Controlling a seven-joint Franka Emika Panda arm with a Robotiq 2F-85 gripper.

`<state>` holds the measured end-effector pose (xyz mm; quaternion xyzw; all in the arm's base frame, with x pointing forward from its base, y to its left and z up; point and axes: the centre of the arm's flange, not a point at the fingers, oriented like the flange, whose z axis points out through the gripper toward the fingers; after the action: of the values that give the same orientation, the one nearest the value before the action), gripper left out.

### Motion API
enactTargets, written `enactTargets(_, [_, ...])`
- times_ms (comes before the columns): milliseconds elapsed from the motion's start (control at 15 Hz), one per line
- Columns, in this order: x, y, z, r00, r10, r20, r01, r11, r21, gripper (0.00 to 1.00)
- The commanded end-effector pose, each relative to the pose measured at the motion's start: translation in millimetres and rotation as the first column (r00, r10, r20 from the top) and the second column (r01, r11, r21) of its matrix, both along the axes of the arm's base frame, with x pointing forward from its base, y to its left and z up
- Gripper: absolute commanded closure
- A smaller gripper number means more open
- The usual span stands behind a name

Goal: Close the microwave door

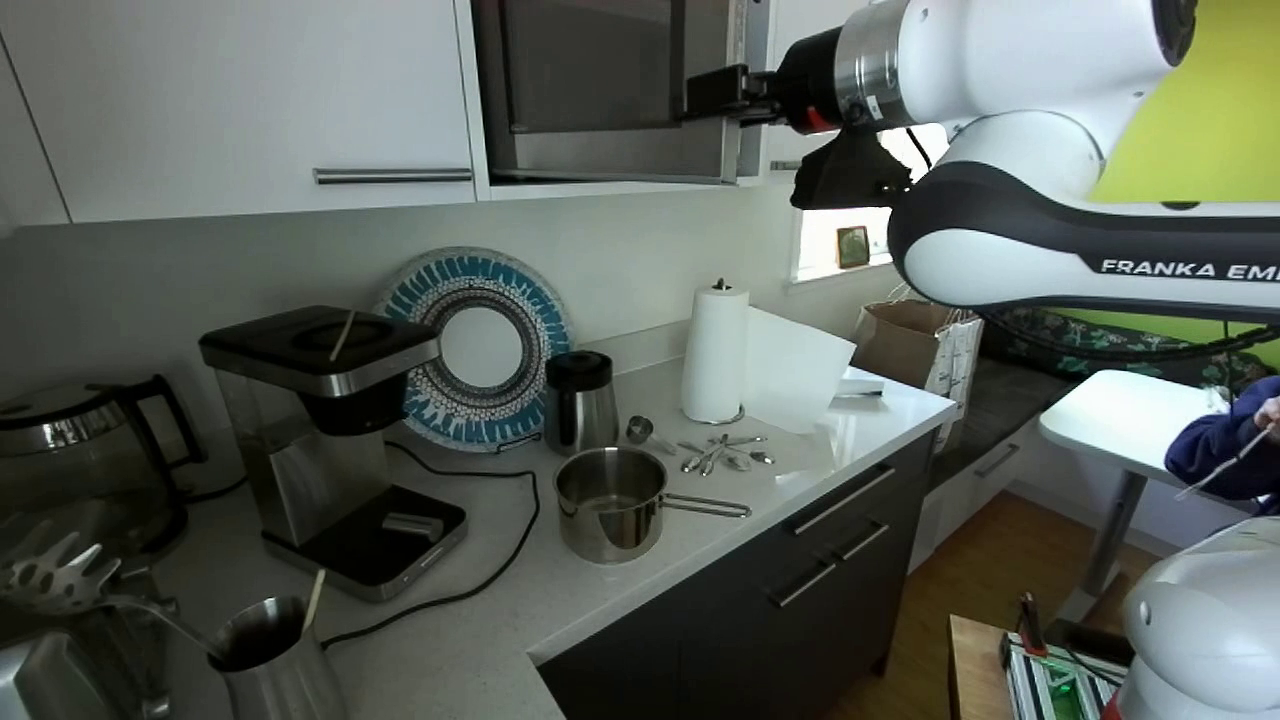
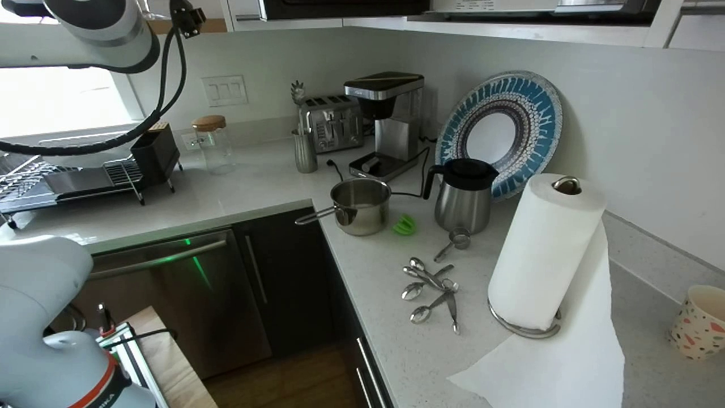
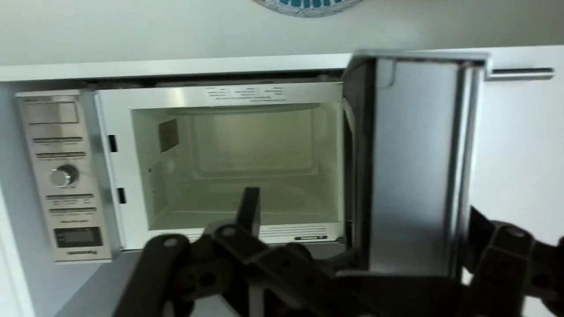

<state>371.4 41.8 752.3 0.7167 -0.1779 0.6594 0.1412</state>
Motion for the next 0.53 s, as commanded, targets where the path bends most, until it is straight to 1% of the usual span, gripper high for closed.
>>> enactTargets(0, [-19.6,-32.9,-7.2,0.986,-0.163,0.045,0.159,0.985,0.071,0.0])
enactTargets(200, [-38.3,-78.9,-19.8,0.958,-0.282,0.048,0.271,0.95,0.157,0.0])
enactTargets(333, [-53.2,-122.5,-33.1,0.936,-0.35,0.021,0.336,0.913,0.231,0.0])
enactTargets(400, [-66.9,-147.1,-36.8,0.945,-0.327,0.032,0.302,0.903,0.304,0.0])
enactTargets(467, [-78.1,-158.2,-41.1,0.951,-0.307,0.041,0.273,0.894,0.356,0.0])
